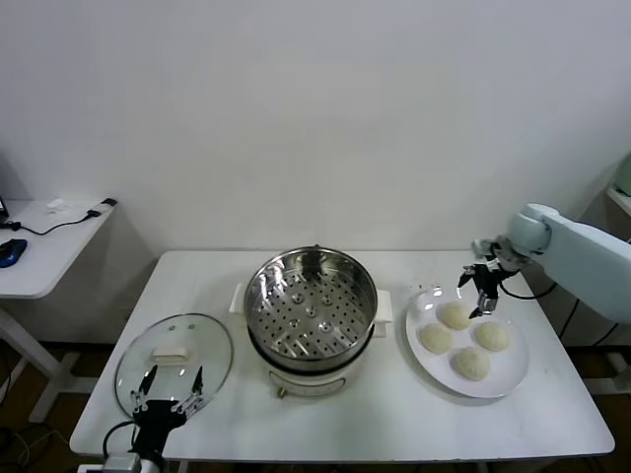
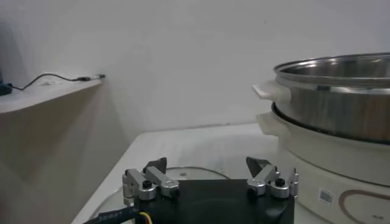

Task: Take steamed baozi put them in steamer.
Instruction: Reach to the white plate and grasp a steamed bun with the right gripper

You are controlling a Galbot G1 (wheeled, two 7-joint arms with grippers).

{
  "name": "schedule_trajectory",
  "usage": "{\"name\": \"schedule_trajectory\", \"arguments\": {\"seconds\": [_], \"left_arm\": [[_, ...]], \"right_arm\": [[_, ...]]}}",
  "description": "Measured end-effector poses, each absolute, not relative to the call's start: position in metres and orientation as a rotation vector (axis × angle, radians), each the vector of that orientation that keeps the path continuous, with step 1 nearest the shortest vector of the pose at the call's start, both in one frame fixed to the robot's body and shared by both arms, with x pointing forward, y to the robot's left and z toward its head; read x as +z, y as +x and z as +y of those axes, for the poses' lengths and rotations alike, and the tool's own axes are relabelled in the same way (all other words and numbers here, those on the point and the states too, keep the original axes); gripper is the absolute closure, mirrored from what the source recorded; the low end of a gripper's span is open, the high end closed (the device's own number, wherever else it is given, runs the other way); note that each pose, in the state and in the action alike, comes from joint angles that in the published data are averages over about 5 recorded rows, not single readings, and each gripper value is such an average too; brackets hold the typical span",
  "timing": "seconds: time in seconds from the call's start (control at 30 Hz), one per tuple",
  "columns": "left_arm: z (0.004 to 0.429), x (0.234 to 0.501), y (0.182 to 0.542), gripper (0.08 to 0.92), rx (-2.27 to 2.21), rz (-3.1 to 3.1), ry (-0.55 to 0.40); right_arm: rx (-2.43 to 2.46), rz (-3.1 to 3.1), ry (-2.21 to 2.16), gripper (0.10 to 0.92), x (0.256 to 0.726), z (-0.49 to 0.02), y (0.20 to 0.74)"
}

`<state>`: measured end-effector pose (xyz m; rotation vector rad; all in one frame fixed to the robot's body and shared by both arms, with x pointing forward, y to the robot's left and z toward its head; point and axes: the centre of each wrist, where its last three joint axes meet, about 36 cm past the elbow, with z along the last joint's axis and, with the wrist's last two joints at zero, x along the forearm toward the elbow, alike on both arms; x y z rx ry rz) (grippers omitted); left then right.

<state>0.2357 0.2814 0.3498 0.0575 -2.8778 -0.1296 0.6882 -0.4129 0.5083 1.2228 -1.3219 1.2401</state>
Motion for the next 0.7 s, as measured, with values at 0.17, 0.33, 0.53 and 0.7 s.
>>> {"name": "schedule_trajectory", "arguments": {"seconds": [0.17, 0.33, 0.53, 0.7], "left_arm": [[0.279, 0.349, 0.237, 0.177, -0.128, -2.877, 0.052], [0.277, 0.348, 0.238, 0.177, -0.128, -2.875, 0.046], [0.275, 0.347, 0.240, 0.177, -0.128, -2.872, 0.042], [0.276, 0.347, 0.241, 0.177, -0.129, -2.870, 0.046]], "right_arm": [[1.228, -1.314, 1.211, 0.200, 0.492, -0.409, 0.692], [1.222, -1.326, 1.202, 0.200, 0.479, -0.405, 0.696], [1.217, -1.331, 1.190, 0.200, 0.465, -0.400, 0.699], [1.216, -1.332, 1.184, 0.200, 0.458, -0.397, 0.701]]}}
